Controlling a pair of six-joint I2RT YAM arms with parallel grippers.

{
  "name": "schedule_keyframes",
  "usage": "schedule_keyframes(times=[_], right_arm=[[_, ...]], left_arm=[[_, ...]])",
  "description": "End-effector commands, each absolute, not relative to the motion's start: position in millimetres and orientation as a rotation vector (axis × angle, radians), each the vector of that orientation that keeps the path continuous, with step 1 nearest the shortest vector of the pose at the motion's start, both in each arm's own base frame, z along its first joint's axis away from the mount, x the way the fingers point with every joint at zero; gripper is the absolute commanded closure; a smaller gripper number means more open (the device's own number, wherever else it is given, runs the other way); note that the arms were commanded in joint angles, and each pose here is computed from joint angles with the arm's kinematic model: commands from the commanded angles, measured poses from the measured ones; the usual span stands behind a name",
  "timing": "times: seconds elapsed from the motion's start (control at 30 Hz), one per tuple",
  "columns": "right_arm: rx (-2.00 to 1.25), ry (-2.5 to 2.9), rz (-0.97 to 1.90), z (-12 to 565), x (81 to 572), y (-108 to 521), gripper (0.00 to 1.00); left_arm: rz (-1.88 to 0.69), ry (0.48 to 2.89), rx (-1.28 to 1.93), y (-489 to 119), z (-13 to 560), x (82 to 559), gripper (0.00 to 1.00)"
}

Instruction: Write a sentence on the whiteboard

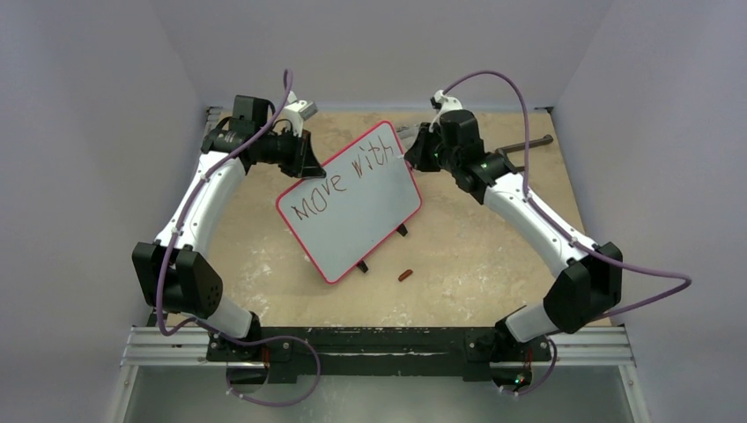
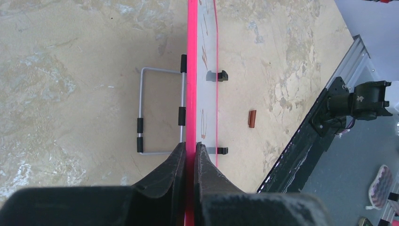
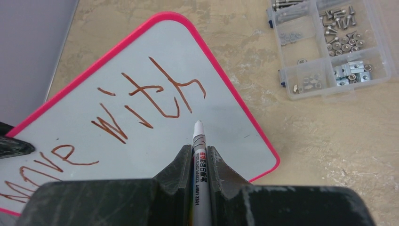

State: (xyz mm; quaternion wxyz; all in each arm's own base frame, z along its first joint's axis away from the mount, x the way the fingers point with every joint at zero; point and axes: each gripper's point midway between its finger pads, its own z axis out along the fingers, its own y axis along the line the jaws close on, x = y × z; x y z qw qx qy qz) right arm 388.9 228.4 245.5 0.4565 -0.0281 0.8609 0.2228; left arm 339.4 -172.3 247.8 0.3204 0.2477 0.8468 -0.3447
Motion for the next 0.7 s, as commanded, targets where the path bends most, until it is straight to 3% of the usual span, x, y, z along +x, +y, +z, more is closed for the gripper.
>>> schedule_keyframes(times=[0.0,0.67], right_arm=[[-0.093,1.996,0.62,306,378,228,1.0],[-0.243,2.047,0.848,285,325,255,1.0]], left_arm=[[-0.829,2.1,0.708,-170,272,350,1.0],[-0.838,2.116,0.661,-173,268,352,1.0]])
